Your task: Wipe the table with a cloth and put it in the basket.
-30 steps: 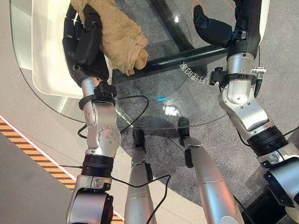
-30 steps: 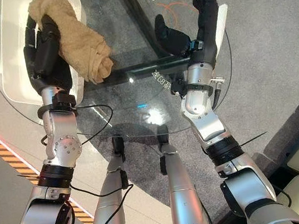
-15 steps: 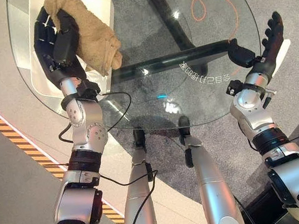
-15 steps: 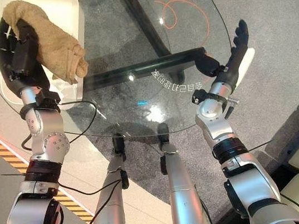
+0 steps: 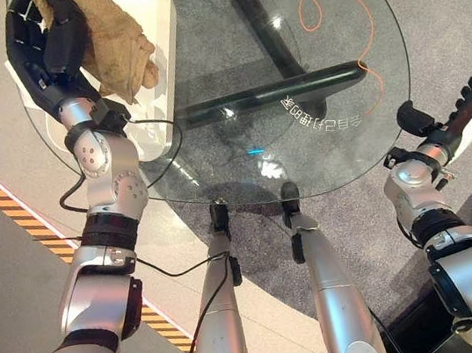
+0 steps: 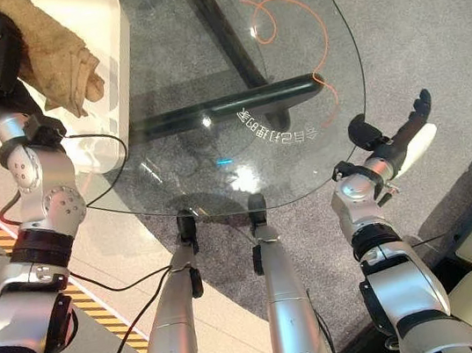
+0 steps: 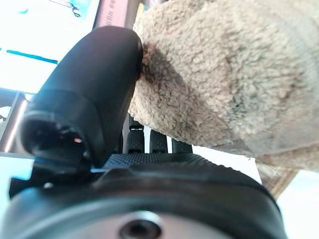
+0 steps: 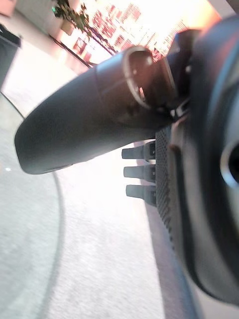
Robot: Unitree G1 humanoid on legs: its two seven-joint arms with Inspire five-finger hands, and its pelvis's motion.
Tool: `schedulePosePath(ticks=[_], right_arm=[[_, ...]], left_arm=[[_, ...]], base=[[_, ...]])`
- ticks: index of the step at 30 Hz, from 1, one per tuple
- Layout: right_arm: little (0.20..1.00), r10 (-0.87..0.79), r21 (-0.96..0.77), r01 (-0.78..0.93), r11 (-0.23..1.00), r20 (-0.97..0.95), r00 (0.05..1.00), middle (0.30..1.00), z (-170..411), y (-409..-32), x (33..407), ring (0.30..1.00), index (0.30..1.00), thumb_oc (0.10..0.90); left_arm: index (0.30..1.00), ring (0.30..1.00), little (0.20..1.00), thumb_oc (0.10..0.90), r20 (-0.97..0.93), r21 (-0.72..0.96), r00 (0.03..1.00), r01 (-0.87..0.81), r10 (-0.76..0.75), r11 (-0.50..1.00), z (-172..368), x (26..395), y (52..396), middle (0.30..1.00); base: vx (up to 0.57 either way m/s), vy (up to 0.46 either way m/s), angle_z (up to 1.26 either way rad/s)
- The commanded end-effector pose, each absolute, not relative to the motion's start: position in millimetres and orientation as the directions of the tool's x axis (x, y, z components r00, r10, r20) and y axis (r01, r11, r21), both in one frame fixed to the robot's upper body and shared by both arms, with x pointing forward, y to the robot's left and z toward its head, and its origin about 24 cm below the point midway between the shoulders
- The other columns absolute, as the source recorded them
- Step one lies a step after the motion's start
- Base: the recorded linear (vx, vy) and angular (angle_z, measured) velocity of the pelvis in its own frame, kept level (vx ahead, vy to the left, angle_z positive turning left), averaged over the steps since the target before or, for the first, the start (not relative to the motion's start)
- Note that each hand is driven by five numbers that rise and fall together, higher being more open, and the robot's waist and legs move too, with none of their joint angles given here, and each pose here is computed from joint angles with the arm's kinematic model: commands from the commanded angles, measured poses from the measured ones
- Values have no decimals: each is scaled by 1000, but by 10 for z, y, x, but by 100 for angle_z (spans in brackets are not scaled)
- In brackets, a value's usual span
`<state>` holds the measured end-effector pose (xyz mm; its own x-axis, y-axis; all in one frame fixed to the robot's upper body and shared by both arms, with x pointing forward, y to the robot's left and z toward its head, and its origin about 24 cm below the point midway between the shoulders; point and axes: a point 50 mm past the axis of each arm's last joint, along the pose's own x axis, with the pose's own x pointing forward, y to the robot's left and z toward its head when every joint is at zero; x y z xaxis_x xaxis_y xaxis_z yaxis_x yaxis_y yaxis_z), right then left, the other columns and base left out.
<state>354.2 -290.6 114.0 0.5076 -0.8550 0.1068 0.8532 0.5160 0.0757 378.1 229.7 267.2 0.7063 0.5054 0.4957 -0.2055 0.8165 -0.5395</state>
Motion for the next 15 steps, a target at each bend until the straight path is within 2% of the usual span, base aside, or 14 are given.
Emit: schedulePosePath(ticks=[1,8,15], right_arm=[[900,-899,137,893,428,161,407,900,1278,-3303,3377,900,900,800],[900,-927,9,928,372,66,370,900,1014,-3460,3246,900,900,800],[900,-933,-45,932,360,12,361,900,884,-3530,3171,900,900,800]], left_arm=[[300,300,200,100,749,-499,429,-135,504,856,3522,3464,2435,300],[300,300,200,100,743,-427,436,-275,508,861,3498,3526,2502,300],[300,300,200,100,735,-327,458,-405,499,854,3446,3594,2531,300]], base=[[0,0,0],[0,0,0],[0,0,0]])
